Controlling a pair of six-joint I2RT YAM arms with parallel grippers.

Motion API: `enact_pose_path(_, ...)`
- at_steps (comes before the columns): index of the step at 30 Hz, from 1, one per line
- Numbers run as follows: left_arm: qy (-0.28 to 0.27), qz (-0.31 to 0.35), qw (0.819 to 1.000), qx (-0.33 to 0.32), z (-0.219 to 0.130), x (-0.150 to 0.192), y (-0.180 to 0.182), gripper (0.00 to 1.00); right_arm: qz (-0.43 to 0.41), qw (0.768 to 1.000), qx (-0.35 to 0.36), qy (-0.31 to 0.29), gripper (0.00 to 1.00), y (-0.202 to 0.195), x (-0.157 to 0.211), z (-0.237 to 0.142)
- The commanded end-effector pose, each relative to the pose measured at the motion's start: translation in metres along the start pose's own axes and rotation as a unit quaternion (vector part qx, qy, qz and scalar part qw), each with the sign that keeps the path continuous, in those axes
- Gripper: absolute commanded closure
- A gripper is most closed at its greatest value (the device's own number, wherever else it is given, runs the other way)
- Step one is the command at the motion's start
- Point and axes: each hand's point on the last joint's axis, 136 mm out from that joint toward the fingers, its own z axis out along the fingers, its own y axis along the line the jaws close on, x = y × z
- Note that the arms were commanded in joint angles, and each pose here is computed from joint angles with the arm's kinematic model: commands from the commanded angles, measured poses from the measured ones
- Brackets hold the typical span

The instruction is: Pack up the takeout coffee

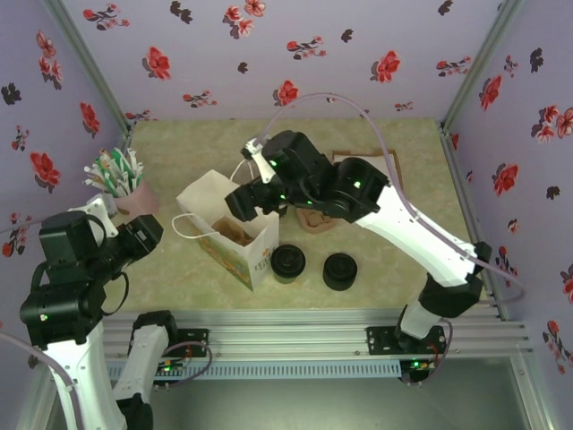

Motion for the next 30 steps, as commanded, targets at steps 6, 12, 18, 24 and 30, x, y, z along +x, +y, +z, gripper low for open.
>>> enact_pose_path(6, 0.062, -0.029, 0.997, -0.034, 0.025, 0.037, 0.029, 0.67, 0.058, 0.997, 0.041, -0.026, 0.12, -0.045, 0.03, -0.031)
enact_pose_path(12, 0.101, -0.044, 0.993, -0.037, 0.047, 0.056, 0.04, 0.73, 0.106, 0.994, 0.031, -0.008, 0.25, -0.067, 0.076, -0.03)
enact_pose_path(18, 0.133, -0.079, 0.988, -0.004, 0.079, 0.068, 0.04, 0.77, 0.116, 0.993, 0.025, 0.023, 0.41, -0.072, 0.114, -0.008)
enact_pose_path(24, 0.149, -0.111, 0.982, 0.029, 0.113, 0.07, 0.035, 0.79, 0.121, 0.991, 0.029, 0.052, 0.5, -0.076, 0.135, 0.021)
enact_pose_path(30, 0.148, -0.12, 0.981, 0.04, 0.141, 0.063, 0.033, 0.8, 0.123, 0.989, 0.025, 0.072, 0.52, -0.074, 0.14, 0.047)
